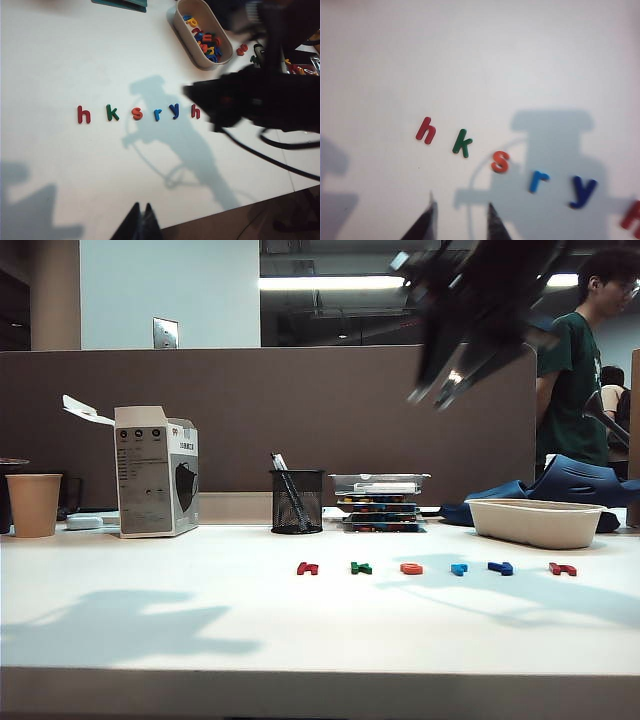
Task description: Select the appropriate letters from the row of letter magnets placed on the table to arrange into the word "sky".
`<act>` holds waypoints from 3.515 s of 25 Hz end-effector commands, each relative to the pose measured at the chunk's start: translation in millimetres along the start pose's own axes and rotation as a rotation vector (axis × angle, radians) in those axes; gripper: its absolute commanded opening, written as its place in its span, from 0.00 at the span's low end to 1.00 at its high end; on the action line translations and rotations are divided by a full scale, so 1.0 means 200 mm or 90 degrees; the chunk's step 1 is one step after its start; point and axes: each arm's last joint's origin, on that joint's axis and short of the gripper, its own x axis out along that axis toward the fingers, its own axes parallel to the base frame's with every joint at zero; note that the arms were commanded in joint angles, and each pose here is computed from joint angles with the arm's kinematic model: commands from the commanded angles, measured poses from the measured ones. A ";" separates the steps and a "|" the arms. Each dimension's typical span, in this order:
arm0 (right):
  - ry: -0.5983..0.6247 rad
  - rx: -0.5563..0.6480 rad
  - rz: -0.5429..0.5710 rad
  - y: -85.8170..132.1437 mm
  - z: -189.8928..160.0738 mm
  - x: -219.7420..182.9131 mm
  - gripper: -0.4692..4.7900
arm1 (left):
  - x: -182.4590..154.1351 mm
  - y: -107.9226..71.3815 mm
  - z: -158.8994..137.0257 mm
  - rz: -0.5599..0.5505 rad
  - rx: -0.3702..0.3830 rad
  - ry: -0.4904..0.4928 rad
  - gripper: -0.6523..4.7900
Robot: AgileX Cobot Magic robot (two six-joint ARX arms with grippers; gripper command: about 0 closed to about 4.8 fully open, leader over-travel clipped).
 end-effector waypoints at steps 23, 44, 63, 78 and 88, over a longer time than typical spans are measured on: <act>0.218 0.010 -0.116 -0.01 -0.04 0.73 0.53 | -0.01 0.00 0.01 -0.002 -0.004 -0.008 0.11; 0.275 0.029 -0.129 -0.03 -0.11 0.80 0.46 | -0.01 0.00 0.01 -0.002 -0.004 -0.008 0.11; 0.379 0.036 -0.122 -0.02 -0.21 0.86 0.25 | -0.01 0.00 0.01 -0.002 -0.004 -0.008 0.11; 0.457 0.029 -0.104 0.23 -0.32 0.84 0.25 | -0.01 0.00 0.01 -0.002 -0.004 -0.008 0.11; 0.442 0.027 -0.098 0.48 -0.40 0.84 0.25 | -0.01 0.00 0.01 -0.002 -0.004 -0.008 0.11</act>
